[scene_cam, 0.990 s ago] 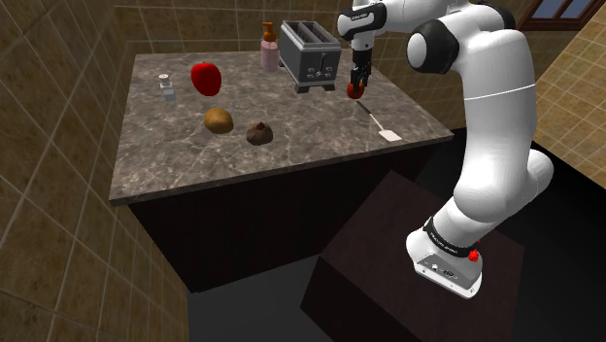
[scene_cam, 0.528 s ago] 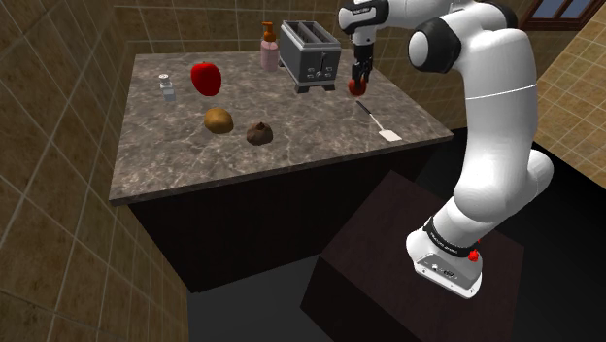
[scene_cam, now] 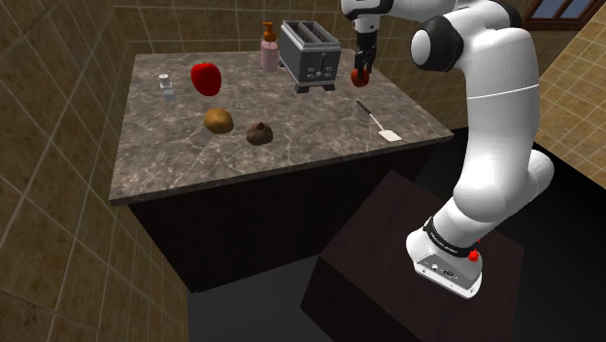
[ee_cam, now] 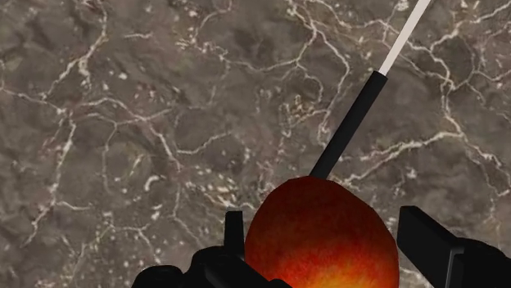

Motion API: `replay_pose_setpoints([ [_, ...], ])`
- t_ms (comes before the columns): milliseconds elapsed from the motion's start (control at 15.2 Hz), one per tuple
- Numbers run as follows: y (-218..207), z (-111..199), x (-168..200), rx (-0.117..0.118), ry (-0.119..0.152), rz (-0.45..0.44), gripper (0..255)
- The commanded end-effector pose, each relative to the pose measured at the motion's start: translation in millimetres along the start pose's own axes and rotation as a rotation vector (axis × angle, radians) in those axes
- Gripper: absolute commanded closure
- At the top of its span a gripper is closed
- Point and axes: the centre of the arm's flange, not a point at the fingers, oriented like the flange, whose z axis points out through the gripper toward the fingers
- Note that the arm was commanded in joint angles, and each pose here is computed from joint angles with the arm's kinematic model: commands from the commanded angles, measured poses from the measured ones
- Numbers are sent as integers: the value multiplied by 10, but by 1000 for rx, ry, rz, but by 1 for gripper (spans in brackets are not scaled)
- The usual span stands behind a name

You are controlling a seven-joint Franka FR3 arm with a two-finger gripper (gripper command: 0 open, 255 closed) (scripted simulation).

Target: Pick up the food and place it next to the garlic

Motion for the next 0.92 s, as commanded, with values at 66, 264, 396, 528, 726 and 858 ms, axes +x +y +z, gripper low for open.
replay_pose_setpoints([
  [66,-2,-139,-46,0,0,0,255],
  [264,-1,-292,-87,0,0,0,255],
  [396,0,-394,-114,0,0,0,255],
  [528,0,-496,-142,0,0,0,255],
  [726,1,-649,-183,0,0,0,255],
  [858,2,-751,-210,0,0,0,255],
])
